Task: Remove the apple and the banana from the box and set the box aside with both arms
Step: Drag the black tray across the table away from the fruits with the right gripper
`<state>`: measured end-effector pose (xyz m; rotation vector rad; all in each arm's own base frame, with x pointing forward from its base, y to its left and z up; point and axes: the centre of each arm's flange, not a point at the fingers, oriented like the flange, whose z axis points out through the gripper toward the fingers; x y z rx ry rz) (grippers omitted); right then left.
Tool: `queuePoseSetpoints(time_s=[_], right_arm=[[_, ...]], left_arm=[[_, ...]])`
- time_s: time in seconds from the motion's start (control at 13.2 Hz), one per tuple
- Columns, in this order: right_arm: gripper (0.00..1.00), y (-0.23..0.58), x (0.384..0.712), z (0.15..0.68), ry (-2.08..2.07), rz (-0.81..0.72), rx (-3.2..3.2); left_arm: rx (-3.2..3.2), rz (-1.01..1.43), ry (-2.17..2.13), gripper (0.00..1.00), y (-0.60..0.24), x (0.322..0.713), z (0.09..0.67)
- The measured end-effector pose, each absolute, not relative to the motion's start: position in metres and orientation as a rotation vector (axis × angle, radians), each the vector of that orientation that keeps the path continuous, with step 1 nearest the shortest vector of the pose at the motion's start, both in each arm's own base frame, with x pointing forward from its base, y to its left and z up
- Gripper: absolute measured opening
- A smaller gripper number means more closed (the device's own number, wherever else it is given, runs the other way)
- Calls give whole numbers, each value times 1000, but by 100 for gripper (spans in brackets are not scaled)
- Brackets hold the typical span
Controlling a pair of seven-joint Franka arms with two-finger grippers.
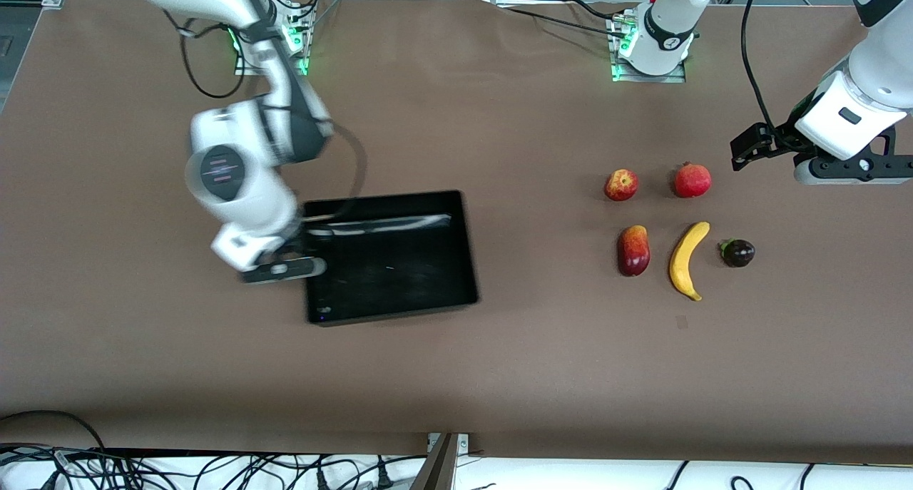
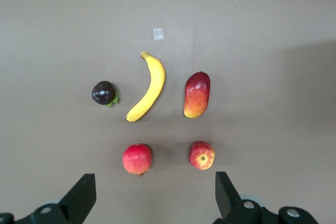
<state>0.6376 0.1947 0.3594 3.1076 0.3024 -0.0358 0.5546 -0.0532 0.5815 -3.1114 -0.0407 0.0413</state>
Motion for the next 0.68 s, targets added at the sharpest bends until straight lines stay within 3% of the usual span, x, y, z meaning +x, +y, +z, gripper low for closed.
queuePoseSetpoints(time_s=[0.3,0.68], right_arm=[[5,48,639,337,303,-126,3146],[5,-9,611,271,310,-57,3179]], left_arm=[[-3111,41,-38,100,-54,554,582],[-3111,41,-38,100,-54,554,582]])
